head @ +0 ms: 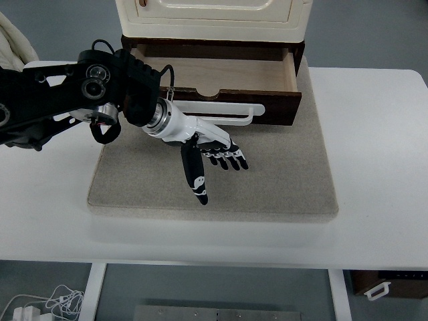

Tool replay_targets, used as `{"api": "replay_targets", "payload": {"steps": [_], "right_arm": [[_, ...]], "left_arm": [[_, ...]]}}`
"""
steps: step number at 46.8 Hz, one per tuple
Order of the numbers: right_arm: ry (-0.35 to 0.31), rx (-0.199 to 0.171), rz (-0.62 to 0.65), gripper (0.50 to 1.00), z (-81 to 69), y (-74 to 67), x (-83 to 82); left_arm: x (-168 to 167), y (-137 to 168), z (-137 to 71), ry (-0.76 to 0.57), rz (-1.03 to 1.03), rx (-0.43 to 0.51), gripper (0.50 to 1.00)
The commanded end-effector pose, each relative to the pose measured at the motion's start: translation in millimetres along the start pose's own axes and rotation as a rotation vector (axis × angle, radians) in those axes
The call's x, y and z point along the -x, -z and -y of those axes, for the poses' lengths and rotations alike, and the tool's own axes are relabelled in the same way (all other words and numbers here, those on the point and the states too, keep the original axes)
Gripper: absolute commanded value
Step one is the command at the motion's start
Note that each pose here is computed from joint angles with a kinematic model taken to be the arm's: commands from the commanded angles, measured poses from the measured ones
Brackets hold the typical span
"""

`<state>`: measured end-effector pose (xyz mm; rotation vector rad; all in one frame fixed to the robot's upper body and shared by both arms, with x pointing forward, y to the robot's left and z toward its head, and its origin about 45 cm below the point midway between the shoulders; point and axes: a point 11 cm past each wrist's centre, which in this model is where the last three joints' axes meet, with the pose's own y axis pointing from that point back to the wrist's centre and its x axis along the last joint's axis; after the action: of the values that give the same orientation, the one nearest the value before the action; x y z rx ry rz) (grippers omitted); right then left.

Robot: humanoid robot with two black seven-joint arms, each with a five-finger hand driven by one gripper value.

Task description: Close the drawer under the combination cabinet

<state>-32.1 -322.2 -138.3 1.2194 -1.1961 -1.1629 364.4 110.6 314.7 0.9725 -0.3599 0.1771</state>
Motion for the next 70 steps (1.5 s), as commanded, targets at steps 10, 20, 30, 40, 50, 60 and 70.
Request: {"api": "replay_targets", "payload": {"steps": [10, 20, 30, 40, 50, 60, 70], "right_arm": [[0.0, 0.0, 0.0, 0.952, 0.0, 0.0, 0.0], [0.0, 0.0, 0.0, 0.952, 0.0, 0.0, 0.0], [0.0, 0.0, 0.0, 0.952, 0.0, 0.0, 0.0], [0.0, 0.0, 0.0, 0.952, 0.0, 0.0, 0.0], [0.001, 0.0, 0.0, 0.952, 0.0, 0.0, 0.2], [0.0, 0.0, 0.0, 0.952, 0.0, 0.0, 0.0], [0.0, 0.0, 0.0, 0.952, 0.0, 0.0, 0.0]], "left_arm": [[-5, 5, -1, -0.014, -0.015, -0.009, 0.999], [-16, 10, -3, -0.043, -0.032, -0.024, 0.996], [-23, 16, -5, -0.065, -0.041, -0.041, 0.996], [-33, 14, -10, -0.094, -0.054, -0.033, 0.996], [-45, 23, -13, -0.132, -0.091, -0.05, 0.996], [-52, 26, -9, -0.145, -0.11, -0.063, 0.996], [-63, 26, -11, -0.176, -0.132, -0.059, 0.996]]}}
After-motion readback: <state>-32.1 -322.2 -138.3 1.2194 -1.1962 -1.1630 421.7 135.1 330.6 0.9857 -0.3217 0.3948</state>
